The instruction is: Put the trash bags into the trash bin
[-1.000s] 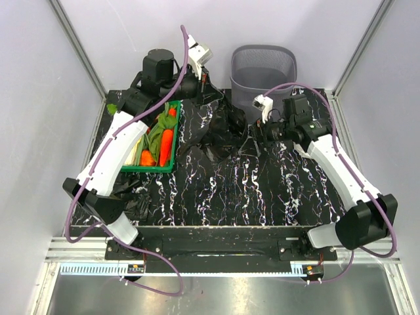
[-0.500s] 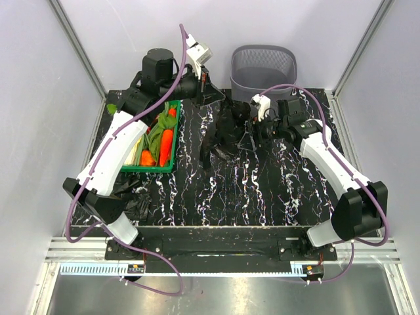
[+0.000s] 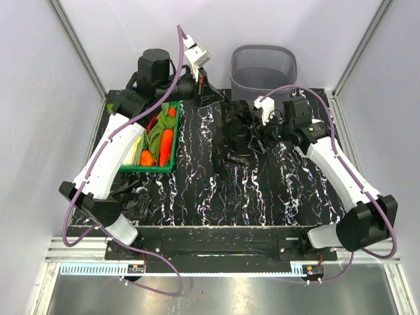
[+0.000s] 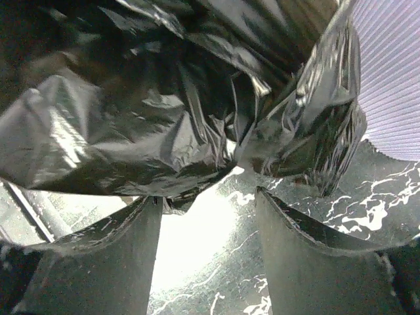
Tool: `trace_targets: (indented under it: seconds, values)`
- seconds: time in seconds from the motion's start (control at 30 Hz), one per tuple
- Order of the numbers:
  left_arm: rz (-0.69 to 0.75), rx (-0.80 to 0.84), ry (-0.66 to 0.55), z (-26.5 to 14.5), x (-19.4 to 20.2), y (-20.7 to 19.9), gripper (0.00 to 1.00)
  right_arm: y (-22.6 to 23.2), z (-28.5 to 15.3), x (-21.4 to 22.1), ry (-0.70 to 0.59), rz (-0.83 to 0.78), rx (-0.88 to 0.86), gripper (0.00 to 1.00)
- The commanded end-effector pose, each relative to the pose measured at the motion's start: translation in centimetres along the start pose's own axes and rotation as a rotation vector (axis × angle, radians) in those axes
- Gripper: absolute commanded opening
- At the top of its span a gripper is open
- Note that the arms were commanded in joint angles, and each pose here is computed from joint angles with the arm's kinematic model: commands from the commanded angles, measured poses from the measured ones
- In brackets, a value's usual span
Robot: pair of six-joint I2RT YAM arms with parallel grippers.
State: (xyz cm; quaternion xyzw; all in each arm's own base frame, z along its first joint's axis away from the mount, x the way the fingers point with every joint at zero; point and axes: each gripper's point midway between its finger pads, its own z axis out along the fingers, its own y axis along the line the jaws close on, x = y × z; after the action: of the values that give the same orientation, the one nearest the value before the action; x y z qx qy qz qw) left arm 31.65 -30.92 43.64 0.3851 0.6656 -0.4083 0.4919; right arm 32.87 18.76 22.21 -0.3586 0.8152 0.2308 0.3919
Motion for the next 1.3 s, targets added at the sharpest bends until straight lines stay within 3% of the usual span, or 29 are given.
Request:
trace_targets:
  seconds: [0.0, 0.23, 0.3, 0.4, 0.43, 0.73, 1.27]
  values:
    - [0.072, 0.042, -0.047, -1.1, -1.8, -1.6, 0.0, 1.8, -2.2, -1.9, -0.066, -0.084, -0.046, 0.63]
    - [0.059, 0.047, -0.046, -0.7, -1.7, -1.3, 0.0, 3.9, -0.4, -1.9, -0.078, -0.007, -0.212, 0.49]
    - [0.058, 0.043, -0.045, -0.6, -1.7, -1.2, 0.0, 4.4, 0.1, -1.8, -0.075, 0.015, -0.259, 0.35]
    - [0.066, 0.007, -0.041, -0.5, -1.6, -0.5, 0.0, 4.6, 0.1, -1.6, -0.071, 0.028, -0.263, 0.06]
    - [0.072, -0.014, -0.037, -0.5, -1.5, 0.0, 0.0, 4.5, 0.0, -1.3, -0.062, 0.025, -0.253, 0.01]
    - [0.164, -0.328, -0.04, -1.8, -2.3, 6.2, 0.0, 5.9, -2.9, 2.1, -0.003, 0.002, -0.212, 0.0]
    - [0.173, -0.452, -0.063, -3.4, -4.2, 9.7, 0.0, 5.6, -2.0, 6.7, 0.104, 0.049, -0.184, 0.0]
